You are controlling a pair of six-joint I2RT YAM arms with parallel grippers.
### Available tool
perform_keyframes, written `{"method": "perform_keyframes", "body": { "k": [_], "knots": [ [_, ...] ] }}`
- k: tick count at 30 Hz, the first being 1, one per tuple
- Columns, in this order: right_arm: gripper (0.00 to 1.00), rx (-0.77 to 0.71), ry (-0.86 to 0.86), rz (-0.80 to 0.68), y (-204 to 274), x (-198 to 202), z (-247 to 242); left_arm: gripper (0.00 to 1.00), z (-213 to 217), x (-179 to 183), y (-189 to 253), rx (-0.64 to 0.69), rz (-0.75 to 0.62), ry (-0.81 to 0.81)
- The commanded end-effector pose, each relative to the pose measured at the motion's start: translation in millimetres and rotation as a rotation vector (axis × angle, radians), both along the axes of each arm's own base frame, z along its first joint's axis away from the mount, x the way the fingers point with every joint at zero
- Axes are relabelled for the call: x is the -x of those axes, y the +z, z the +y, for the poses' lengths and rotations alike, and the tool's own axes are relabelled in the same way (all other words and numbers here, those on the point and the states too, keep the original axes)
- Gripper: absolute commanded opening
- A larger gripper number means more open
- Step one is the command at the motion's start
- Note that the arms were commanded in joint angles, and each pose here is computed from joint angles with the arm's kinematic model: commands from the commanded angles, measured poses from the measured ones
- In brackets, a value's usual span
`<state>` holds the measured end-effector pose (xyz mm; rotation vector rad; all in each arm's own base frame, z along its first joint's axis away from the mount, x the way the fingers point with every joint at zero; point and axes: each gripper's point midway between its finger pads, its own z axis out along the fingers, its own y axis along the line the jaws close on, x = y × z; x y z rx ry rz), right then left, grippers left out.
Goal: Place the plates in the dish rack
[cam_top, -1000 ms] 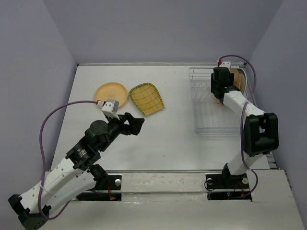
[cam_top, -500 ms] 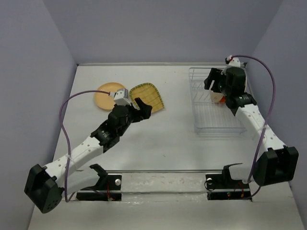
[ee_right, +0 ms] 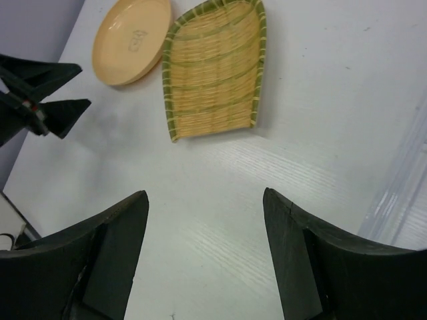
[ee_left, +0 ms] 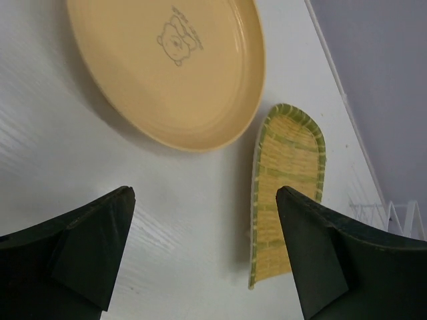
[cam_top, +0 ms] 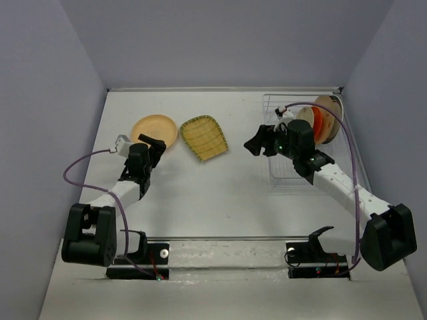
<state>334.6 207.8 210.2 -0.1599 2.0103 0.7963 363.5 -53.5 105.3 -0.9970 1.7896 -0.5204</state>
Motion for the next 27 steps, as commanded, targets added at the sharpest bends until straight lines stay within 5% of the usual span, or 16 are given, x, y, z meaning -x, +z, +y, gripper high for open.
{"method": "perform_keyframes", "body": {
  "k": [1,12,19,21,24,27],
  "knots": [
    [0.75,-0.086,0.087,-0.076,20,10,29,0.97,42,-30,10,0.041,-0.063,0.164],
    [0.75,-0.076,0.125,-0.089,21,27,32,0.80,71,-65,-41,-0.070,0.101,0.247],
    [0.75,-0.058,0.126,-0.095,23,28,30,0.37,81,-75,-55,-0.116,0.152,0.263],
    [0.75,-0.042,0.112,-0.100,24,27,27,0.32,82,-74,-56,-0.105,0.154,0.263],
    [0.75,-0.036,0.100,-0.120,31,23,25,0.06,98,-70,-54,-0.121,0.157,0.289],
    [0.76,-0.035,0.113,-0.119,32,21,28,0.05,110,-67,-35,-0.103,0.106,0.317]
  ]
}}
